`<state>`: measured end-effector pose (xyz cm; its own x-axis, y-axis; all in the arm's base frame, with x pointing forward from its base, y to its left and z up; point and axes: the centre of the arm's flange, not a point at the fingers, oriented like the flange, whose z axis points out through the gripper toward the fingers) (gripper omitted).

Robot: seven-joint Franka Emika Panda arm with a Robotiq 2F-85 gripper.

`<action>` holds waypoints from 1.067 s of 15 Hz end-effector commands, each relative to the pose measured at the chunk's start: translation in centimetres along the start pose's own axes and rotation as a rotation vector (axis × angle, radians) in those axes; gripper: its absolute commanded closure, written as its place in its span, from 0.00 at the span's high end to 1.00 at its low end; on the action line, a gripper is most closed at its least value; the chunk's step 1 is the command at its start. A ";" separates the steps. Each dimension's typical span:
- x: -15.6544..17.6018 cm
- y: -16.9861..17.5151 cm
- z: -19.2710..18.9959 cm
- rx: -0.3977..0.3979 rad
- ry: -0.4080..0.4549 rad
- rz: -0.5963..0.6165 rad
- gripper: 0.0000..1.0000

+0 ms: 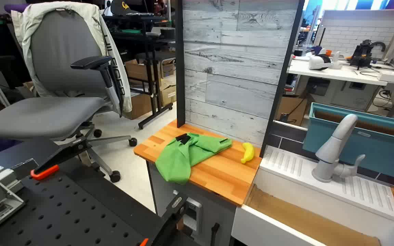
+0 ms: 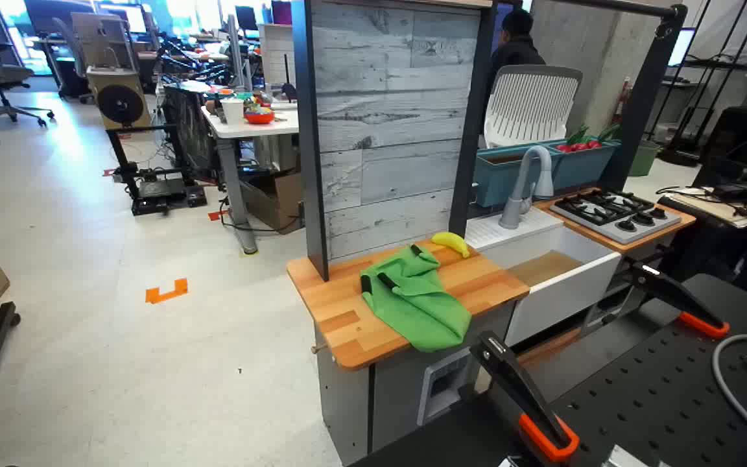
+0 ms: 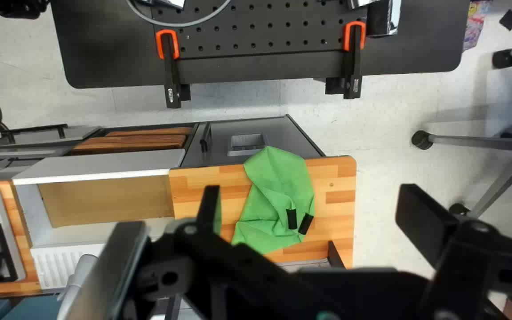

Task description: Move the banana forwards.

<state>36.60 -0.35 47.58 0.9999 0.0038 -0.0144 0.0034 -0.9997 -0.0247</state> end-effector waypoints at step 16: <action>1.9 0.3 1.2 0.009 0.038 0.068 1.00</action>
<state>36.74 -0.40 47.56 0.9999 -0.0126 -0.0049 -0.0127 -0.9996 -0.0257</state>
